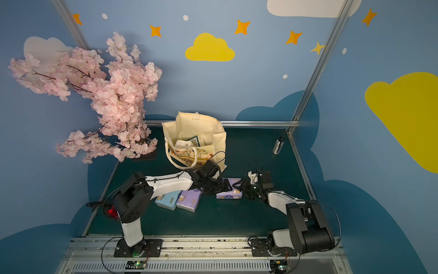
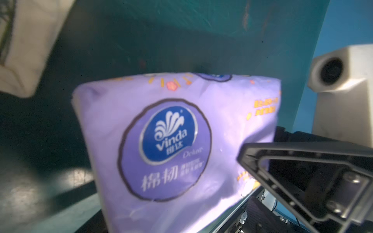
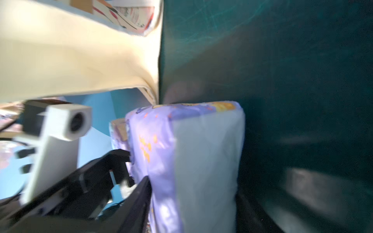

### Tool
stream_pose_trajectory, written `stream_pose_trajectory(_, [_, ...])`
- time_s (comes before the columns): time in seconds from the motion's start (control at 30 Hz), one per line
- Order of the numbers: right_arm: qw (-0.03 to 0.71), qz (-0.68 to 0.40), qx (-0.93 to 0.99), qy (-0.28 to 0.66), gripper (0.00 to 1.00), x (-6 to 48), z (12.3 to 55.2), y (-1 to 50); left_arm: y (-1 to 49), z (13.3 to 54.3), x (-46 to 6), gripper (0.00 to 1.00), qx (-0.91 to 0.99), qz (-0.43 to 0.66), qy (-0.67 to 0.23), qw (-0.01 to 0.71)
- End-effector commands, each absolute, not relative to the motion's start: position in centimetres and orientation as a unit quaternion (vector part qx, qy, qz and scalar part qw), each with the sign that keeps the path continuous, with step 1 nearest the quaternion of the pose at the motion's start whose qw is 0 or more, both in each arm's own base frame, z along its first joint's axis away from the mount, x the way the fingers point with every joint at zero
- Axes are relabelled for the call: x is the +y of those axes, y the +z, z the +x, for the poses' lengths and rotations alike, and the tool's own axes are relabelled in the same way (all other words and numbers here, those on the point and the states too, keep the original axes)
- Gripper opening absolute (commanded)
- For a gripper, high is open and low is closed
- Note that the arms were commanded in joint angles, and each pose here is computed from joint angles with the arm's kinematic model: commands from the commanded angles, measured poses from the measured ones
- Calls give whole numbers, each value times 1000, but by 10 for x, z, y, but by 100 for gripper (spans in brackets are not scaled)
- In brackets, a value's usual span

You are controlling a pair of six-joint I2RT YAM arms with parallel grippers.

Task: Put tissues into the canvas bag
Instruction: Pick up the pack of facial tissues from the center of the board.

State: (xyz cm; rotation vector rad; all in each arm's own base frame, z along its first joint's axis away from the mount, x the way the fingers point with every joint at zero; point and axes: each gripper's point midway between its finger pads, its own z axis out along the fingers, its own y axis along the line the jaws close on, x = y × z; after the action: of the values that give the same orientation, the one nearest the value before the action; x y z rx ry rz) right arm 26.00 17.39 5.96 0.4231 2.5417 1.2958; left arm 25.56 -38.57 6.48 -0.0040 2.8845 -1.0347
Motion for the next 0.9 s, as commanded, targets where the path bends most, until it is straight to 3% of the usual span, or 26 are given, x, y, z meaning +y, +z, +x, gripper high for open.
stream_pose_trajectory(0.0, [141, 138, 851, 486, 59, 182, 260, 91, 91, 262, -395, 97, 919, 6, -390, 57])
stream_pose_trajectory(0.07, [148, 134, 849, 490, 58, 182, 261, 101, 93, 264, -392, 97, 918, 3, -392, 60])
stream_pose_trajectory(0.2, [149, 128, 847, 494, 45, 183, 262, 109, 97, 268, -389, 97, 919, 12, -389, 68])
stream_pose_trajectory(0.47, [132, 105, 858, 485, 41, 187, 255, 107, 98, 272, -383, 98, 920, 15, -383, 77])
stream_pose_trajectory(0.67, [148, 105, 866, 466, 32, 178, 251, 108, 97, 274, -373, 98, 925, 7, -370, 82])
stream_pose_trajectory(0.87, [169, 117, 863, 461, 32, 165, 254, 114, 100, 275, -358, 97, 934, 11, -344, 94])
